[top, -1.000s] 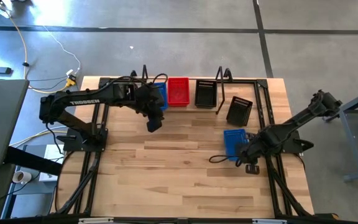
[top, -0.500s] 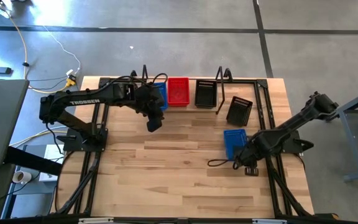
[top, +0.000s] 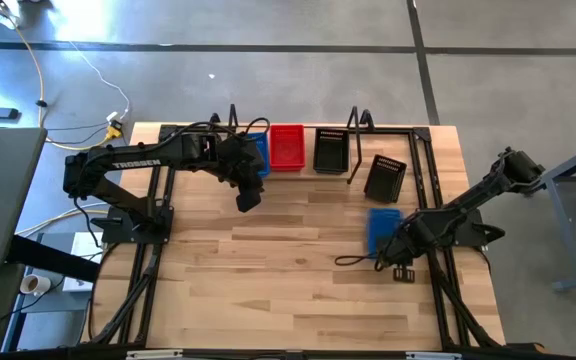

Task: Stack baskets on shelf by color
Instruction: Stack the blue bin on top of the blue bin on the shelf

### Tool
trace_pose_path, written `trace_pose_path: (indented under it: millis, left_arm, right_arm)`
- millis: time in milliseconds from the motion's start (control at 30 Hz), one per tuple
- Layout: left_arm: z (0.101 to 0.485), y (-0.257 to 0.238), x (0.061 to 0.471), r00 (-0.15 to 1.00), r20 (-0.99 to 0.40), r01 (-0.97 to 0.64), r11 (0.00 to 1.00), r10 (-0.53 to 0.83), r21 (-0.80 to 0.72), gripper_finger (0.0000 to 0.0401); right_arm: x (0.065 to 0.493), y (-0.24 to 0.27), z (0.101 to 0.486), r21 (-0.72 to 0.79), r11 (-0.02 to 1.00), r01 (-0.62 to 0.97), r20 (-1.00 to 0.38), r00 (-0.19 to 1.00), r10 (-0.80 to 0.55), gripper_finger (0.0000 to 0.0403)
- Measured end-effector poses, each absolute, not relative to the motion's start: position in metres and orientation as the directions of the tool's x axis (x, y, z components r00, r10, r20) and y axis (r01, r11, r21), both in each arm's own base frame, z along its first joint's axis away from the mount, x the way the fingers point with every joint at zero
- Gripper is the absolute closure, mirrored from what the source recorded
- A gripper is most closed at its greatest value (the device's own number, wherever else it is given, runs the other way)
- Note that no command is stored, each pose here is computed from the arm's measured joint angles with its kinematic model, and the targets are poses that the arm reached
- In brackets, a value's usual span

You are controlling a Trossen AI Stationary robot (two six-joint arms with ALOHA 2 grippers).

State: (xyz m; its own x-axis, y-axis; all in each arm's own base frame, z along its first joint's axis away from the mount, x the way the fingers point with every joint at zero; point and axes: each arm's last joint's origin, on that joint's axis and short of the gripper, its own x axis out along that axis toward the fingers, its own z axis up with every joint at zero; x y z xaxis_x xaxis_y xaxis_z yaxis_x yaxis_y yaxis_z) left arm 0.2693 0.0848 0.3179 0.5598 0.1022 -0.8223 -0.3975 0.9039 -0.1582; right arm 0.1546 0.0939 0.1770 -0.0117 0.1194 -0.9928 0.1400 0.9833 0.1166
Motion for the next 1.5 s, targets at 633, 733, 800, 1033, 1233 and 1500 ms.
trace_pose_path:
  millis: [633, 733, 800, 1033, 1233, 1500]
  left_arm:
    - [0.318, 0.061, 0.276, 0.567, -0.823, -0.315, 0.935, 0.05, -0.161, 0.0284]
    - [0.318, 0.053, 0.278, 0.568, -0.823, -0.287, 0.944, 0.033, -0.161, 0.0284]
    - [0.318, 0.047, 0.279, 0.568, -0.823, -0.267, 0.95, 0.021, -0.161, 0.0284]
    - [0.318, 0.024, 0.282, 0.568, -0.822, -0.196, 0.967, -0.026, -0.166, 0.0284]
    - [0.318, 0.001, 0.283, 0.571, -0.818, -0.115, 0.979, -0.072, -0.166, 0.0284]
    - [0.324, -0.024, 0.29, 0.638, -0.76, -0.014, 0.985, -0.125, -0.174, 0.0284]
  right_arm:
    - [0.208, 0.101, 0.252, 0.285, 0.911, 0.299, -0.936, 0.291, 0.197, 0.0402]
    - [0.223, 0.103, 0.259, 0.271, 0.922, 0.276, -0.938, 0.289, 0.19, 0.0402]
    - [0.234, 0.105, 0.263, 0.255, 0.932, 0.258, -0.943, 0.278, 0.181, 0.0402]
    - [0.278, 0.112, 0.273, 0.236, 0.95, 0.206, -0.948, 0.264, 0.178, 0.0402]
    - [0.316, 0.113, 0.283, 0.221, 0.959, 0.178, -0.948, 0.268, 0.169, 0.0403]
    - [0.359, 0.113, 0.279, 0.175, 0.972, 0.156, -0.963, 0.232, 0.136, 0.0403]
